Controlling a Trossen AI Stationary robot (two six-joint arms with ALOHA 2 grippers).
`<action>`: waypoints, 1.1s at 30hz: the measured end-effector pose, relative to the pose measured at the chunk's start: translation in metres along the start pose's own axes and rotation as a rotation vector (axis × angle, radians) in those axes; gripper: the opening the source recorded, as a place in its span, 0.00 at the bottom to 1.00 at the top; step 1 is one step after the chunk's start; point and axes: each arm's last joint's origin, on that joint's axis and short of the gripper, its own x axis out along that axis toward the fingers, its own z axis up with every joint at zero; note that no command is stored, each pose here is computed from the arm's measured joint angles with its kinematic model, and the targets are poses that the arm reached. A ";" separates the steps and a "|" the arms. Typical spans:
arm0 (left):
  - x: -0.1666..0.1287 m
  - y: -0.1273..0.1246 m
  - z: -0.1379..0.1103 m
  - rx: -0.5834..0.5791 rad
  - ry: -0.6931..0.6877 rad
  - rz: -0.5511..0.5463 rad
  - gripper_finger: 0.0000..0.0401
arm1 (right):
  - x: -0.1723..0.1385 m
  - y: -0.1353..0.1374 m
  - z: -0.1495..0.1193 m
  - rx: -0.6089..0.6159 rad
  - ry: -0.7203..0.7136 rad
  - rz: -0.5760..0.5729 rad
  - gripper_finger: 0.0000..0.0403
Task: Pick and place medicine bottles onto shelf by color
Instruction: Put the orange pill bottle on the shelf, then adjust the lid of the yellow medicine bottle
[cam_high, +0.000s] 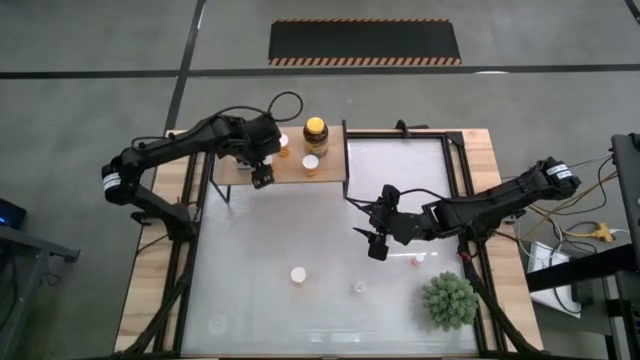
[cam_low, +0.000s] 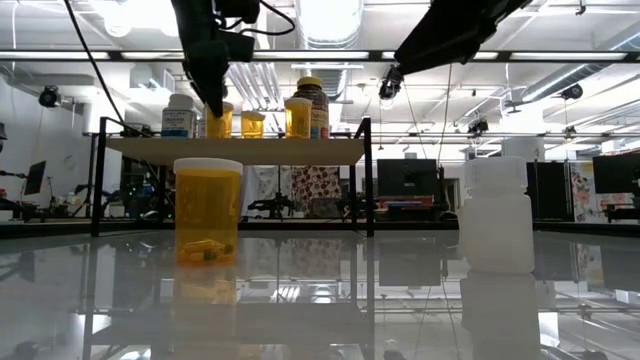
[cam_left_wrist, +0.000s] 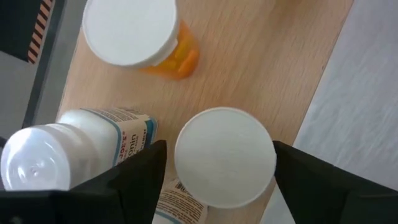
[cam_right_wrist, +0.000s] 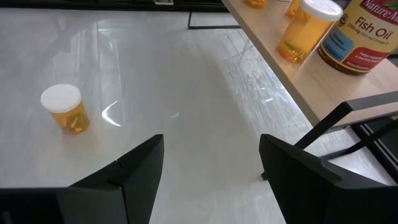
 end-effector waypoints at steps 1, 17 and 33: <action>0.000 0.000 0.000 0.001 -0.001 0.000 0.67 | 0.000 0.000 0.000 0.002 0.003 -0.001 0.64; -0.049 0.003 -0.005 0.028 -0.103 0.002 0.67 | -0.019 -0.007 0.046 -0.093 -0.071 -0.001 0.52; -0.105 -0.068 -0.024 0.063 -0.843 -0.062 0.53 | -0.023 -0.095 0.136 -0.148 -0.227 0.070 0.03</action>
